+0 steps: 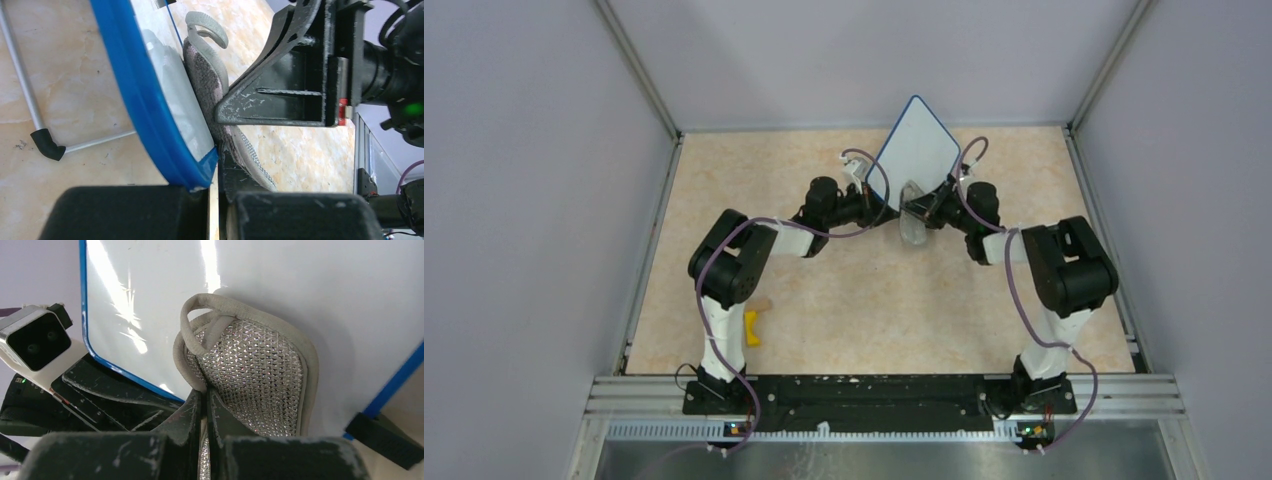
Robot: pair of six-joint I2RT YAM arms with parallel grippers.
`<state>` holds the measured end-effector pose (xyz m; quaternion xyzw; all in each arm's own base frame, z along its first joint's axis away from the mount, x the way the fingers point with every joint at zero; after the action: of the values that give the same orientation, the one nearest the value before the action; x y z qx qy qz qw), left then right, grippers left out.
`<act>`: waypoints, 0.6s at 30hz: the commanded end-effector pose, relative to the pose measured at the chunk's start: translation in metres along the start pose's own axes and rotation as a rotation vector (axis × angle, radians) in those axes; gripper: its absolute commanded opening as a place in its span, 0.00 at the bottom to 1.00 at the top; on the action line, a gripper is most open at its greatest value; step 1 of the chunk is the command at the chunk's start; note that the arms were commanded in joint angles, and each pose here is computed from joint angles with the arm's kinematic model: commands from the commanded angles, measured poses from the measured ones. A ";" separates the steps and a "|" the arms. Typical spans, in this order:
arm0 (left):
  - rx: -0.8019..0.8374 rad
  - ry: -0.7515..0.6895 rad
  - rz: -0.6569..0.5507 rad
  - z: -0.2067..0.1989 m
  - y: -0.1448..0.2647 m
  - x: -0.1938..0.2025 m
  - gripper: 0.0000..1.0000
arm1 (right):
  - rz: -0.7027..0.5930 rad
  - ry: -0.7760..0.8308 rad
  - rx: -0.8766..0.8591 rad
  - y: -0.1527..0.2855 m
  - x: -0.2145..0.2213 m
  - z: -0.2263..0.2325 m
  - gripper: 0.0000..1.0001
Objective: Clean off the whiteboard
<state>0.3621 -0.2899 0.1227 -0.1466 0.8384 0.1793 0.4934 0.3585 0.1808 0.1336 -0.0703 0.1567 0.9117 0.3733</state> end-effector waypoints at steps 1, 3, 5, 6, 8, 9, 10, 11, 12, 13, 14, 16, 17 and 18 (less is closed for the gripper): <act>0.018 0.051 0.126 -0.008 0.003 0.029 0.00 | -0.030 -0.068 0.085 0.012 -0.010 -0.053 0.00; 0.016 0.052 0.127 -0.008 0.003 0.029 0.00 | -0.048 -0.096 0.127 0.023 -0.014 -0.074 0.00; 0.015 0.053 0.128 -0.008 0.004 0.030 0.00 | -0.055 -0.106 0.154 0.031 -0.014 -0.086 0.00; 0.014 0.054 0.130 -0.007 0.004 0.032 0.00 | -0.056 -0.104 0.156 0.034 -0.014 -0.086 0.00; 0.012 0.058 0.132 -0.006 0.004 0.033 0.00 | -0.048 -0.089 0.145 0.035 -0.012 -0.078 0.00; 0.013 0.060 0.132 -0.007 0.003 0.033 0.00 | -0.043 -0.076 0.134 0.035 -0.013 -0.071 0.00; 0.011 0.063 0.131 -0.006 0.003 0.033 0.00 | -0.036 -0.058 0.125 0.035 -0.013 -0.064 0.00; 0.013 0.064 0.131 -0.006 0.003 0.033 0.00 | -0.033 -0.035 0.118 0.035 -0.015 -0.054 0.00; 0.015 0.065 0.131 -0.007 0.003 0.032 0.00 | -0.038 -0.006 0.110 0.036 -0.017 -0.043 0.00; 0.015 0.064 0.131 -0.007 0.003 0.032 0.00 | -0.043 0.022 0.111 0.038 -0.019 -0.033 0.00; 0.014 0.061 0.133 -0.007 0.003 0.030 0.00 | -0.054 0.060 0.110 0.040 -0.023 -0.021 0.00; 0.010 0.061 0.136 -0.007 0.003 0.028 0.00 | -0.081 0.142 0.123 0.049 -0.029 0.001 0.00; 0.008 0.062 0.136 -0.007 0.003 0.027 0.00 | -0.101 0.188 0.136 0.056 -0.032 0.012 0.00; 0.008 0.063 0.135 -0.007 0.003 0.025 0.02 | -0.114 0.227 0.154 0.062 -0.034 0.021 0.00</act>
<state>0.3602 -0.2916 0.1227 -0.1421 0.8377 0.1785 0.4962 0.3391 0.1283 0.1210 -0.0543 0.2223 0.8887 0.3973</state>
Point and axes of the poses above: each gripper's point midway between its finger pads, its own y axis back along the fingers, its own z axis along the line the jaws close on, x = y × z, the point moved 8 cm from there along y, back along the fingers, and after that the axes turned 11 degrees about -y, right-handed, at the moved point
